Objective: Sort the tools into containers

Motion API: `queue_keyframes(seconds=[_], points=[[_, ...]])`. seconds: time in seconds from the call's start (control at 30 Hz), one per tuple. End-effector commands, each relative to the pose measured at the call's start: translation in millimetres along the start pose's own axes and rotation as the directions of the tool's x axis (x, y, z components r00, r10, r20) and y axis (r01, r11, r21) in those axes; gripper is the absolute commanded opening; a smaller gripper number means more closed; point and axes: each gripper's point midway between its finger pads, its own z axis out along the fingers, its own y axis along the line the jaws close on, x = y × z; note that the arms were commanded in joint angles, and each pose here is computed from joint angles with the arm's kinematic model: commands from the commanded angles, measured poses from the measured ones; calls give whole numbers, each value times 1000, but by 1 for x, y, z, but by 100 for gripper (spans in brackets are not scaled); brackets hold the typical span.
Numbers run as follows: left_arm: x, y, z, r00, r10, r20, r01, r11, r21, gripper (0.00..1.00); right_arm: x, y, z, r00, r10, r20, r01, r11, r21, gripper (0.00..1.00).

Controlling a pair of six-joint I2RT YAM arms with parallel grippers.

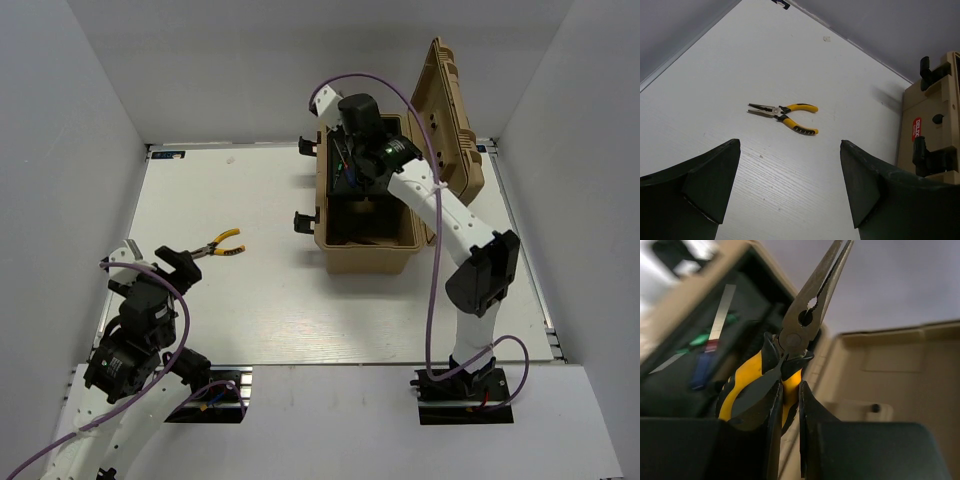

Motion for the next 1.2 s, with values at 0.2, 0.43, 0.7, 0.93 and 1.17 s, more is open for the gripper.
queue_keyframes(seconds=[0.2, 0.43, 0.7, 0.93, 1.17], points=[[1, -8, 0, 1000, 14, -3, -14, 999, 47, 91, 18, -62, 36, 983, -141, -119, 174, 922, 345, 0], [0, -10, 0, 1000, 16, -1, -16, 998, 59, 91, 49, -71, 57, 951, -193, -242, 277, 880, 385, 0], [0, -10, 0, 1000, 16, -1, -16, 998, 59, 91, 60, -88, 50, 963, -122, -241, 208, 904, 372, 0], [0, -10, 0, 1000, 16, -1, -16, 998, 59, 91, 95, -63, 66, 915, -207, -346, 307, 913, 267, 0], [-2, -10, -1, 1000, 9, 5, -10, 998, 63, 91, 112, -44, 80, 892, -232, -387, 328, 923, 201, 0]])
